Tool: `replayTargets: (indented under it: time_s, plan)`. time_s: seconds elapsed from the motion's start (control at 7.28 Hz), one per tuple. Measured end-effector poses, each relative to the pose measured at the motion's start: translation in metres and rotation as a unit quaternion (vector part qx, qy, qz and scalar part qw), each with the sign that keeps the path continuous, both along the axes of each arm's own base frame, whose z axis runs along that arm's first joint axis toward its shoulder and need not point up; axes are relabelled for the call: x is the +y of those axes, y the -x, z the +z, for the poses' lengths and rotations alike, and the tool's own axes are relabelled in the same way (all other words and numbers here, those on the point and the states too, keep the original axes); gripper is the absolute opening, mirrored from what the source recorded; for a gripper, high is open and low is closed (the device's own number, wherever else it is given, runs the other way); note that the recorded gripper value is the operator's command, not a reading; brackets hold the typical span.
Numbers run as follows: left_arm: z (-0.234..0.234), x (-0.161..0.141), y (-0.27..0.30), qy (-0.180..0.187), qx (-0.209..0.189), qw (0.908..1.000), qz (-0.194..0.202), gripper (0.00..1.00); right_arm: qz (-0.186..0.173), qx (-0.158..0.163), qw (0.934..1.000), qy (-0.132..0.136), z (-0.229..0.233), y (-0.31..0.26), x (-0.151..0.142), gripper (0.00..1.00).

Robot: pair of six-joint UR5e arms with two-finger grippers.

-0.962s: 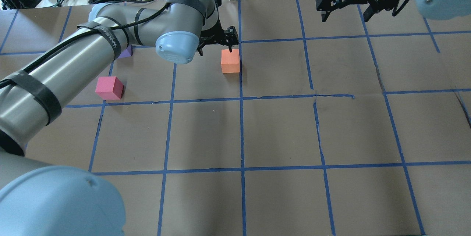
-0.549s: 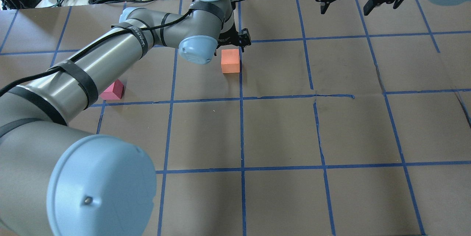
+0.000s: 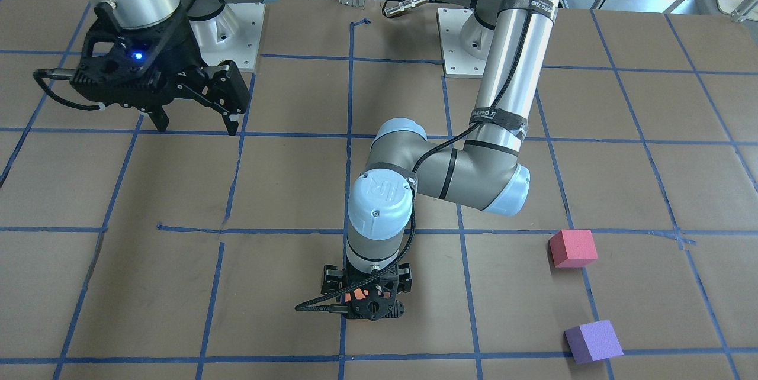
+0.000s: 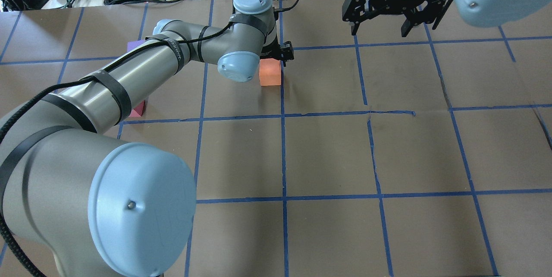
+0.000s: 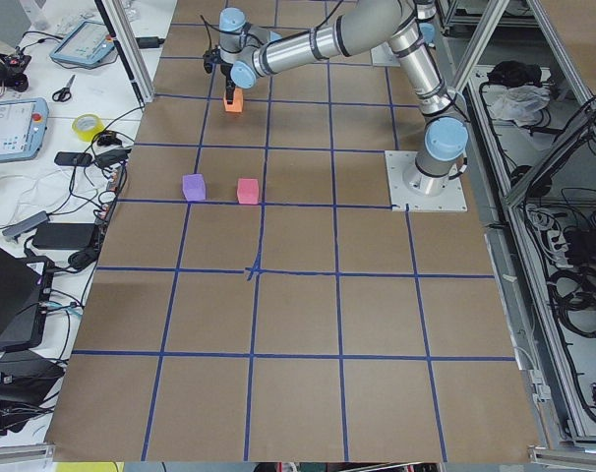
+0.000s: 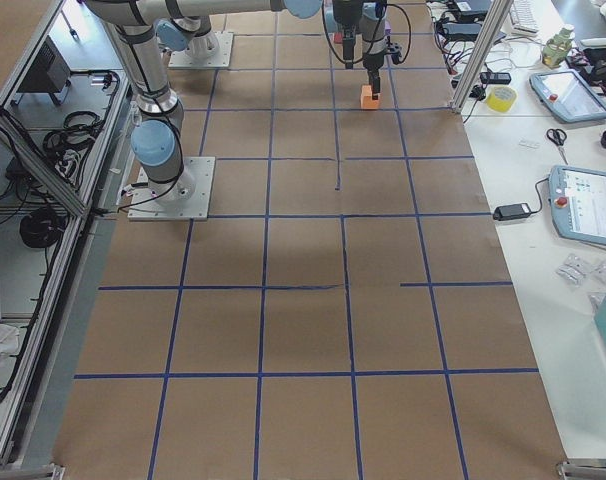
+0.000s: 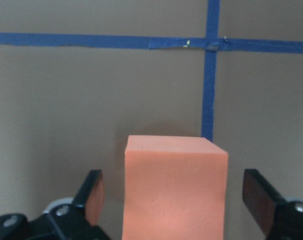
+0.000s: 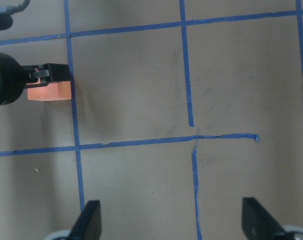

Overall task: Arrange blocks in a line
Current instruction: 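Close the left gripper on the orange cube, then carry the orange cube with the left gripper between the purple and pink cubes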

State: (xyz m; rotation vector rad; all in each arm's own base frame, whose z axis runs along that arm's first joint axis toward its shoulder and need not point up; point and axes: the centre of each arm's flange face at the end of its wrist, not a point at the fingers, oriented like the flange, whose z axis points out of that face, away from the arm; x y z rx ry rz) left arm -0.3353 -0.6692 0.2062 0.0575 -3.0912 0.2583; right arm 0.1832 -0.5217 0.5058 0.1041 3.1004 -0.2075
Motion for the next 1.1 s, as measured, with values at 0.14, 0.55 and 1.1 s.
replayTargets:
  time_s: [0.14,0.55,1.1]
  plan:
    - [-0.005,0.002,-0.001,-0.003,-0.004,1.0,0.001,0.89,0.004,-0.001,1.0,0.005,-0.004,-0.003,0.0,1.0]
    - [-0.009,0.008,-0.001,-0.01,0.002,0.9998,0.016,0.18,0.009,-0.007,0.9997,0.019,-0.004,-0.006,-0.002,1.0]
    - [0.037,0.006,-0.032,-0.014,-0.005,0.9996,0.024,0.18,0.008,-0.01,0.9997,0.019,-0.004,-0.007,-0.001,1.0]
